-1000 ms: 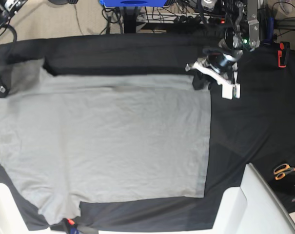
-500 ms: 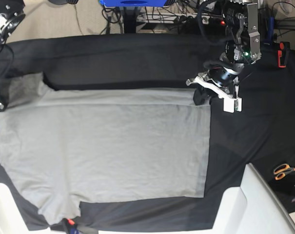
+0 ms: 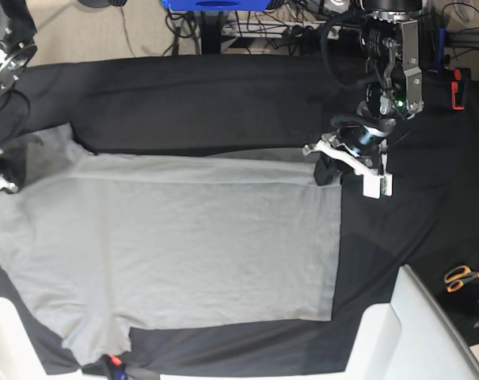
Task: Fold the T-shirt properly
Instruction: 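Lift the held edge with both grippers and carry it over the shirt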
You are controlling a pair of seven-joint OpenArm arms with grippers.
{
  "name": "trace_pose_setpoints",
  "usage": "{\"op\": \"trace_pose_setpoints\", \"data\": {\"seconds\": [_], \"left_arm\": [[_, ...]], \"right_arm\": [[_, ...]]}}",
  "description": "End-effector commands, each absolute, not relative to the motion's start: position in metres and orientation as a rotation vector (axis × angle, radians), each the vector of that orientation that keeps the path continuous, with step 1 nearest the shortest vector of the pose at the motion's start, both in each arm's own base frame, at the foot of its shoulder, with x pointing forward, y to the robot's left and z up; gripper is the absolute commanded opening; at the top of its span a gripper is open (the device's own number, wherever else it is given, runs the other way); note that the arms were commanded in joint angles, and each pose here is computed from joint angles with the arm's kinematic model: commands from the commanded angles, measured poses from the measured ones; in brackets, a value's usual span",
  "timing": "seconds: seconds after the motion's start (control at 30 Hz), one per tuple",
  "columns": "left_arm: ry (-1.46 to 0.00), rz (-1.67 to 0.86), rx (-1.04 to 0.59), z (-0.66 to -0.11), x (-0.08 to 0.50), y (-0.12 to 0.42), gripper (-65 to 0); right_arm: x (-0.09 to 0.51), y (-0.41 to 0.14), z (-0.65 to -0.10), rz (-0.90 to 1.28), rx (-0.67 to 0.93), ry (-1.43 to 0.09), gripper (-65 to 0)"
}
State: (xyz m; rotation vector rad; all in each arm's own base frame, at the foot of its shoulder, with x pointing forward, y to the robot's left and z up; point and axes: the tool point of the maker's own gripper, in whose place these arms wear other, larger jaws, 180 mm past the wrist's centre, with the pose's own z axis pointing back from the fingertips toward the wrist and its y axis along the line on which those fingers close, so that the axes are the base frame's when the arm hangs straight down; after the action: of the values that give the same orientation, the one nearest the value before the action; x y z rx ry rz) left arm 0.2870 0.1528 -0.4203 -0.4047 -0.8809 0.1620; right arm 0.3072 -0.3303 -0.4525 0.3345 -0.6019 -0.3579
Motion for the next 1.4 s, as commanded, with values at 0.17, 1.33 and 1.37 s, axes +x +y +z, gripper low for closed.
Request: {"op": "trace_pose_setpoints", "data": {"seconds": [0.17,1.33,1.37], "left_arm": [[-0.906,0.156,-0.408,-0.410,0.307,0.158,-65.0],[-0.914,0.095,-0.322,-0.412,0.361,0.162,-65.0],[-0.912,0.097,-0.323,-0.413,0.362,0.162,-65.0]], "right_arm": [[0.339,-0.336,-0.426,-0.309,0.316,-0.720,-64.4],[0.396,-0.324,-0.405,-0.362,0.390,-0.928,-64.4],[0.399,-0.323,-0.403,-0.363,0.394,-0.936,-64.4]]}}
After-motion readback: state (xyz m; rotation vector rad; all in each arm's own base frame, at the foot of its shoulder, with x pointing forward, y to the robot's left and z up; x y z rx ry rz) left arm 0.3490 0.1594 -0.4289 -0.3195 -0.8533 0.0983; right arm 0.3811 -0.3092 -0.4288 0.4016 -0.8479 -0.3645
